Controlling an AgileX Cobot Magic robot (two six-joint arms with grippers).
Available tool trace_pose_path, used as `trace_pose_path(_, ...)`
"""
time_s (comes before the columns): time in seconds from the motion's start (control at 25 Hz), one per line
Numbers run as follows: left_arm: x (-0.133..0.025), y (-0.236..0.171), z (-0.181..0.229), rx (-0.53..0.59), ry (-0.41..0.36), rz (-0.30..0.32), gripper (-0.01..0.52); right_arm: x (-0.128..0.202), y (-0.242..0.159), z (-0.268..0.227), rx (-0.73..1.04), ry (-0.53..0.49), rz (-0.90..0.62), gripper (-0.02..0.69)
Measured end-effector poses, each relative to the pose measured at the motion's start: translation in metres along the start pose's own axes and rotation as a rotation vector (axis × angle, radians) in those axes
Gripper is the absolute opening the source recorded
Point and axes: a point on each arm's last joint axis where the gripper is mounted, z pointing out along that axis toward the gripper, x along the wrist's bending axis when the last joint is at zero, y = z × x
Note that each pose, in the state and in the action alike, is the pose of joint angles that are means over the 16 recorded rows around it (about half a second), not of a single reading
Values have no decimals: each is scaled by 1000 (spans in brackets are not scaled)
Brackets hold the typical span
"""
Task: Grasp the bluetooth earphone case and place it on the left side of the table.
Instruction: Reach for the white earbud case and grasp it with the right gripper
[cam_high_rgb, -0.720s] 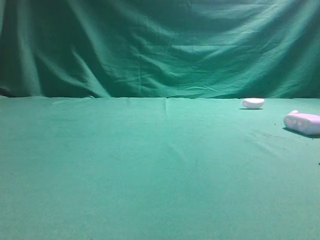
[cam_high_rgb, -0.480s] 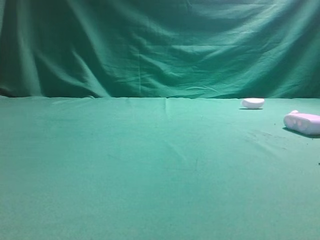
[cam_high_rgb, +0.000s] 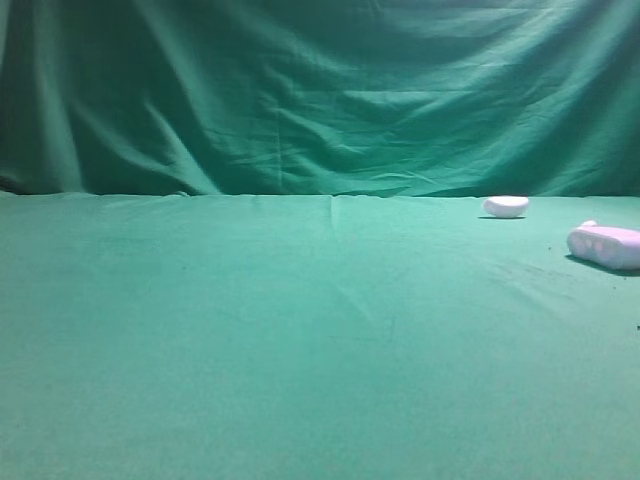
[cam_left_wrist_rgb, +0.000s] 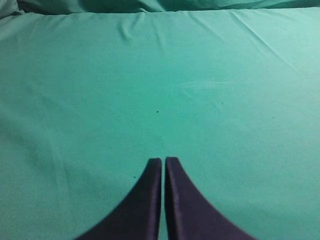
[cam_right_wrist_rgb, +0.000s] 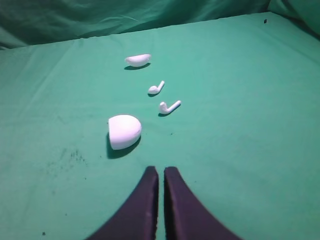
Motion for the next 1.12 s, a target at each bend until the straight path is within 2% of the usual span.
trace_pose_path(0.28,0,0,0,0,0,0,0,3,22,-3,-243,31,-46,0)
trace_pose_path(0.44,0,0,0,0,0,0,0,5,39,-8,-358,60,-7,0)
trace_pose_path(0.56,0,0,0,0,0,0,0,5,55,-11,-383,73,49,0)
trace_pose_path(0.76,0,0,0,0,0,0,0,3,81,-7,-268,68,138,0)
trace_pose_path(0.92,0,0,0,0,0,0,0,3,100,7,-67,49,180,0)
trace_pose_path(1.12,0,0,0,0,0,0,0,5,118,39,193,31,140,0)
